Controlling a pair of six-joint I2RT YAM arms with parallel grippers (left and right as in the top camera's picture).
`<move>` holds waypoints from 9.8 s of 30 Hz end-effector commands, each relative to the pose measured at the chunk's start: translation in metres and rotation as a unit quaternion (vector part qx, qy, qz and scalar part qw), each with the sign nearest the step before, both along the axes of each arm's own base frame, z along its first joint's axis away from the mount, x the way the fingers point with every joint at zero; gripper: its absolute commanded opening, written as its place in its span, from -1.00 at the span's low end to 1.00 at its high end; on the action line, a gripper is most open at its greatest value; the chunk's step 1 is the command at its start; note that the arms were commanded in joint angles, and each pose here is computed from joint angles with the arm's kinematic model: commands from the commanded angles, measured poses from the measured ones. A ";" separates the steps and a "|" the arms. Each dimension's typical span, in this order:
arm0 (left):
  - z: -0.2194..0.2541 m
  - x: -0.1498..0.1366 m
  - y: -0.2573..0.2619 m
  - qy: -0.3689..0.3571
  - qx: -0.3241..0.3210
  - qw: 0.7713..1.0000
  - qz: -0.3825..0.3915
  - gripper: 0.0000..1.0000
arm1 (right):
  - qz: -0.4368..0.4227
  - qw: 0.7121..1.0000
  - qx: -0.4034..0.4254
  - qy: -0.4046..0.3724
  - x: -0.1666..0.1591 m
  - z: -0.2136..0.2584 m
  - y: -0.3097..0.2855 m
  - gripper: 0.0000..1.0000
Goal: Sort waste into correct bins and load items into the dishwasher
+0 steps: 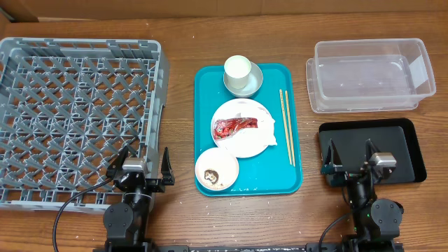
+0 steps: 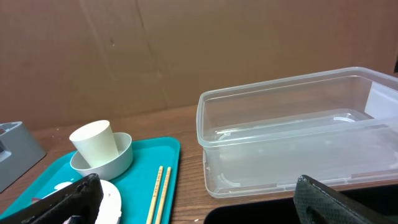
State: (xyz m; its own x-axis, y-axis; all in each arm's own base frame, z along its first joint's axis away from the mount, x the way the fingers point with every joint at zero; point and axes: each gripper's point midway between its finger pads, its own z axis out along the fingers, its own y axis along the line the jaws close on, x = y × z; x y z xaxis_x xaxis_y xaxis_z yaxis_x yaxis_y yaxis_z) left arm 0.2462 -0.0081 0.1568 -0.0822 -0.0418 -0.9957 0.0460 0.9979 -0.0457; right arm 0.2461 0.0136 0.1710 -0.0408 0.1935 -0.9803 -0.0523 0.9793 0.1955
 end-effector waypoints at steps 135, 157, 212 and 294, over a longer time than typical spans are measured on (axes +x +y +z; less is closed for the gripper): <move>-0.018 0.144 -0.248 0.500 0.193 0.817 -0.212 0.04 | 0.000 1.000 -0.004 -0.004 0.000 -0.001 0.000 1.00; 0.047 0.177 -0.143 0.515 0.096 0.849 -0.062 0.39 | 0.000 1.000 -0.004 -0.004 0.000 -0.001 0.000 1.00; 0.073 0.213 0.098 0.469 -0.175 0.851 0.160 1.00 | 0.454 0.864 0.136 0.169 0.085 0.197 0.157 1.00; 0.073 0.213 0.099 0.469 -0.173 0.851 0.162 1.00 | -0.307 0.821 0.251 0.410 0.187 0.020 -0.094 -0.93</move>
State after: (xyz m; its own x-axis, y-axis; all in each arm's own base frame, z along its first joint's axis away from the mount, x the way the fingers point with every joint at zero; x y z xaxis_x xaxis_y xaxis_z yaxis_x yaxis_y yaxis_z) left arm 0.4593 0.0943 0.2103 -0.7813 -0.4931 -0.3827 -0.4557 0.8696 -0.1901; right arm 0.4274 -0.0858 0.1944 -0.4719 0.7118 -0.5202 0.7313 0.6456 0.2200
